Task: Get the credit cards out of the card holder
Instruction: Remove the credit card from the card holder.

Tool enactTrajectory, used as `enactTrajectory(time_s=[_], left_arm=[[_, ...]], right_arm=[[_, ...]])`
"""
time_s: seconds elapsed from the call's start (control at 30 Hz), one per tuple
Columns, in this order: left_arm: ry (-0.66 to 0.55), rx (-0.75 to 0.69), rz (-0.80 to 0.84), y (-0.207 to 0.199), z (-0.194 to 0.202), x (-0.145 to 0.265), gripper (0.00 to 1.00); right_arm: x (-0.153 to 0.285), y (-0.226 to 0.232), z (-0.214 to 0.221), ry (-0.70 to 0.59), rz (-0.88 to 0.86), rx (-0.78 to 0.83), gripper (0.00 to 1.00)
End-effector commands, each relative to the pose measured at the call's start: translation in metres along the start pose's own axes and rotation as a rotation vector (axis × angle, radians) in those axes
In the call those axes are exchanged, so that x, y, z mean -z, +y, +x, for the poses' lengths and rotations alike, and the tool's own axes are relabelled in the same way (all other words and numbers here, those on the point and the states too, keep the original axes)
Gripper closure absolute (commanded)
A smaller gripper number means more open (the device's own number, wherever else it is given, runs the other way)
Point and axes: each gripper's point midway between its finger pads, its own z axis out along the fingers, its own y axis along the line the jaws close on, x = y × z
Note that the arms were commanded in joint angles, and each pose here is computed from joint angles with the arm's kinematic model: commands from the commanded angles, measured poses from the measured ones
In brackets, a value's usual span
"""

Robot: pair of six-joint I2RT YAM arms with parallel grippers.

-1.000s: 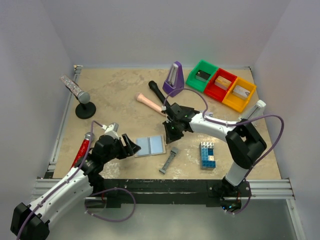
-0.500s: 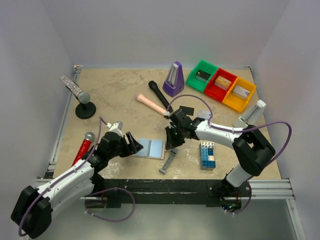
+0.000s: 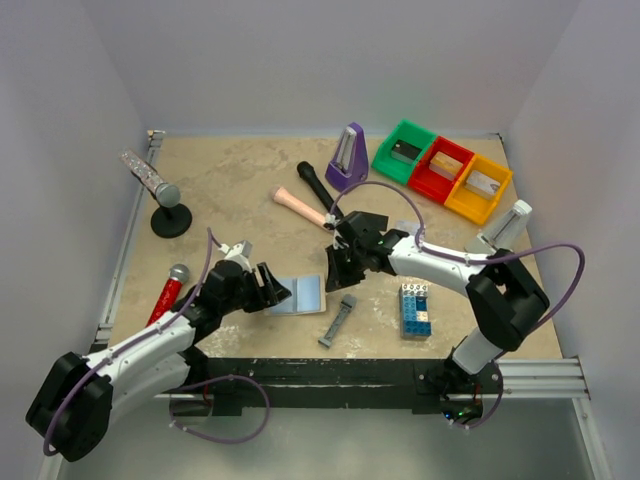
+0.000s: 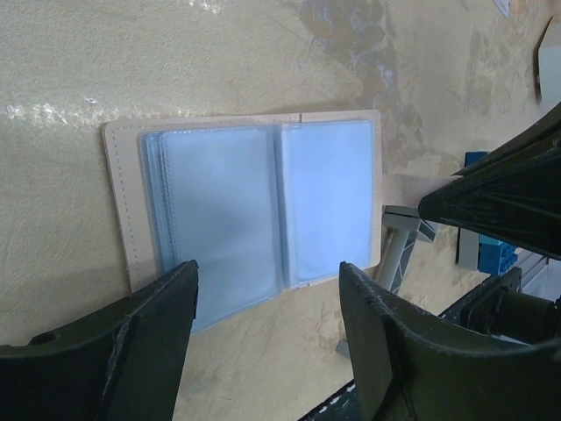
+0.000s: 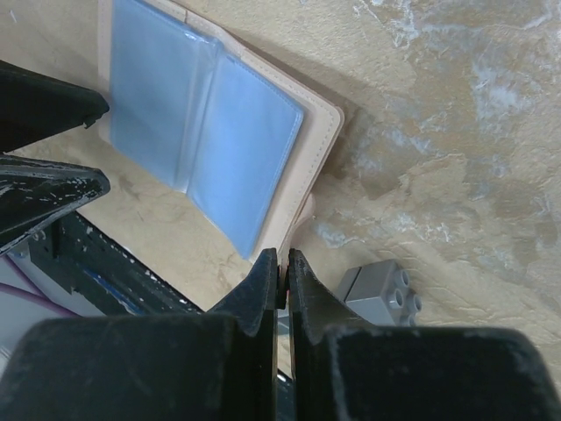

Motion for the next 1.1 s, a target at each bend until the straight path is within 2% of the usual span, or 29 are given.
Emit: enactTrajectory(time_s=[0.0, 0.53, 1.07], left_arm=[[-0.045, -0.029, 0.054, -0.021, -0.019, -0.001, 0.31], [-0.032, -0.028, -0.055, 0.003, -0.012, 0.000, 0.31], [-0.004, -0.034, 0.046, -0.014, -0.008, -0.007, 0.31]], right_arm=[[0.002, 0.013, -0.010, -0.007, -0.037, 0.014, 1.00], [0.000, 0.012, -0.009, 0.000, -0.036, 0.015, 1.00], [-0.003, 0.015, -0.008, 0.013, -0.052, 0.014, 1.00]])
